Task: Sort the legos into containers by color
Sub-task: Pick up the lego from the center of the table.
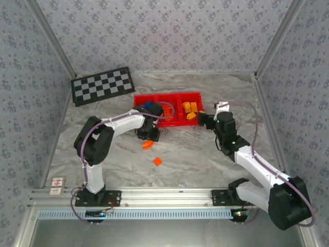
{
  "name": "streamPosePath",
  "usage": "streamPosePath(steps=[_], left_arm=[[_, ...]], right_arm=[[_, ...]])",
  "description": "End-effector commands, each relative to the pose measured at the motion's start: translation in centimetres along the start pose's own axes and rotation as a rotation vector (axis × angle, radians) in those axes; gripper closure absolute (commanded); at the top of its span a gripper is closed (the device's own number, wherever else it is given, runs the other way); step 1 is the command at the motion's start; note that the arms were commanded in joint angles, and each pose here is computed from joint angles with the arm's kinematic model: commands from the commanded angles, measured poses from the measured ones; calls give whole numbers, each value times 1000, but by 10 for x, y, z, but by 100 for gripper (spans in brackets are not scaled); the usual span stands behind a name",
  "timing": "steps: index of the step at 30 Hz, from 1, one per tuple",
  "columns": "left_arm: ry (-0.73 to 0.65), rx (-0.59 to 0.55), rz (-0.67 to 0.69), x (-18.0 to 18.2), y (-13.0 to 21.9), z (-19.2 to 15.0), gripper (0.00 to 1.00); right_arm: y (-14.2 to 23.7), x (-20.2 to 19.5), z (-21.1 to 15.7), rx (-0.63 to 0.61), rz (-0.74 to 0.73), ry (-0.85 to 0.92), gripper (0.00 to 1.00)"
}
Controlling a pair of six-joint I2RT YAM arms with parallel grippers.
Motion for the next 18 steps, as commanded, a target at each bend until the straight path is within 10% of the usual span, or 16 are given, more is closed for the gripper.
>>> streamPosePath(steps=[1, 18], left_arm=[[65, 30, 8, 5, -9, -5, 50], [138, 42, 14, 5, -19, 2, 67]], right_arm=[[0, -1, 0, -26, -14, -8, 0], [8, -9, -21, -37, 42, 12, 0]])
Point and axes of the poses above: each hand's point on the last joint's axis, 136 mm out from that joint toward the fingers, its own y axis back along the fingers, its own x axis along the line the jaws close on, z = x × y, the point moved 8 cm from there along y, back along the fingers, and after that the axes turned 13 degrees about -y, right-handed, at the moved point
